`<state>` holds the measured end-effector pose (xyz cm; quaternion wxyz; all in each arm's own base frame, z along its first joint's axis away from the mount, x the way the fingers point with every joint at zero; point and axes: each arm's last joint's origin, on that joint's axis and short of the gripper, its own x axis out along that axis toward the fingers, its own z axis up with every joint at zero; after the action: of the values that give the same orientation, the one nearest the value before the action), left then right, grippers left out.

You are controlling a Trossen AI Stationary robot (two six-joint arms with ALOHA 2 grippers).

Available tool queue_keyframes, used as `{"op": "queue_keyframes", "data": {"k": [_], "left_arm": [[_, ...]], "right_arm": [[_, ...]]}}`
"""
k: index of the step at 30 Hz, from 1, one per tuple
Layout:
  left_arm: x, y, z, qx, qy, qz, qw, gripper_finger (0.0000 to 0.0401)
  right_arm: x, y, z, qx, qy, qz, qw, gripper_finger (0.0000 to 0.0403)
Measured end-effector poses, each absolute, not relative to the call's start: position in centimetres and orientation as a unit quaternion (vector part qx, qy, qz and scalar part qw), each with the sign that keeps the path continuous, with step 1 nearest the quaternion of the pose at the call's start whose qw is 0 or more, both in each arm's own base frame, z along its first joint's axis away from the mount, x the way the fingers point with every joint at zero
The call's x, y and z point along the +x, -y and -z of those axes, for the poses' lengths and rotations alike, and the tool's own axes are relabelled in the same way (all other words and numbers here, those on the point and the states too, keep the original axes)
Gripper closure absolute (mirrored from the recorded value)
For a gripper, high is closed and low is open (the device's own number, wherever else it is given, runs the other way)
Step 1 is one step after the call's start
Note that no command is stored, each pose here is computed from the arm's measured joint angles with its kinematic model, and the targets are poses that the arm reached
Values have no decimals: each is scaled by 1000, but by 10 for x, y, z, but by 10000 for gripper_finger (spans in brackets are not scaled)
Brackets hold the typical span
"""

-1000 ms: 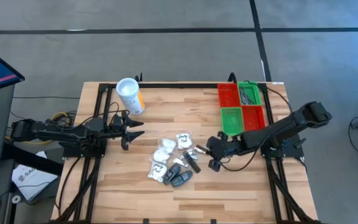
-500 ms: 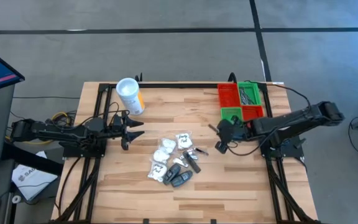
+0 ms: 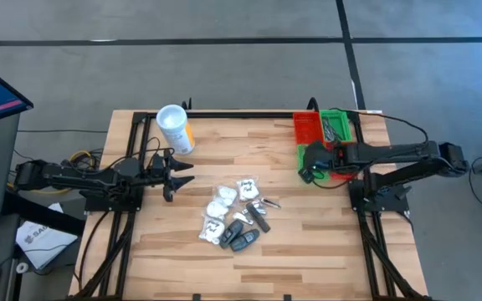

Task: Pick & Place Travel size toiletries
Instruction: Put the black comb into the top green bin

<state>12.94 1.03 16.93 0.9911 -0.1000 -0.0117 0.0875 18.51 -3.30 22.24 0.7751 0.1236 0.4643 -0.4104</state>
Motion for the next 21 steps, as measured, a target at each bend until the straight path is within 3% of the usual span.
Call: {"op": "queue_keyframes", "data": {"k": [21], "left_arm": [[129, -10, -169, -107, 12, -87, 990, 192]], "right_arm": [[146, 125, -224, 144, -473, 546, 676, 400]]}}
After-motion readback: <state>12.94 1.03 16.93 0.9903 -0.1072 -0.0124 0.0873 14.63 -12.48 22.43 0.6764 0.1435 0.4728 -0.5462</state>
